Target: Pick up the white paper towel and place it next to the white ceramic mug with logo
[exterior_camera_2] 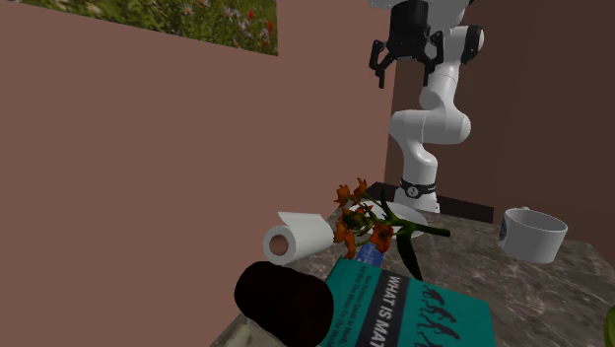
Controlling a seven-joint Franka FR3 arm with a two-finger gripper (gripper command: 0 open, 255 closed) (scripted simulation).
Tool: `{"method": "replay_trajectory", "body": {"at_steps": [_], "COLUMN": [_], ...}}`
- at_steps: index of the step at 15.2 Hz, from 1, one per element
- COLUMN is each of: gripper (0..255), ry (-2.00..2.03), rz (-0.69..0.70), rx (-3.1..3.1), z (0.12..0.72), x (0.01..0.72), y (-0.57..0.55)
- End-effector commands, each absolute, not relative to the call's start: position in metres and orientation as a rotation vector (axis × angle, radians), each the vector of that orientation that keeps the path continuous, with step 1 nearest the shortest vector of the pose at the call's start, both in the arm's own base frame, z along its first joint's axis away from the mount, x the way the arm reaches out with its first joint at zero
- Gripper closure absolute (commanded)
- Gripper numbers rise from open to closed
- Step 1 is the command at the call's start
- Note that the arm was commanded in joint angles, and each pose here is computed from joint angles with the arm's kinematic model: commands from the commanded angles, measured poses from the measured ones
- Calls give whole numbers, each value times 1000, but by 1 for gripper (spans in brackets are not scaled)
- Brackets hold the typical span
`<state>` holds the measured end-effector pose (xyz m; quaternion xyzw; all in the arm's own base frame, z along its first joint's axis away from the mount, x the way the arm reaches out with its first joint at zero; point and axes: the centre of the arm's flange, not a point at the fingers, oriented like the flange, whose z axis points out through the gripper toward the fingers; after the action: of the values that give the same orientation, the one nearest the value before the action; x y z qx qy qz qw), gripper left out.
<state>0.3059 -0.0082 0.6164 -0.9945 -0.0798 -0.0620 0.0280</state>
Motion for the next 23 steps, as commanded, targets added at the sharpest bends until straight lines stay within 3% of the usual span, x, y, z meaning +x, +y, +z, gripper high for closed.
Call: {"method": "replay_trajectory", "body": {"at_steps": [1, 23], "gripper": [0, 0], "ry": [-246, -324], "rz": [-191, -578], "rx": [-3070, -3346], "z": [616, 407], "x": [306, 479], "y": [-8, 6]}}
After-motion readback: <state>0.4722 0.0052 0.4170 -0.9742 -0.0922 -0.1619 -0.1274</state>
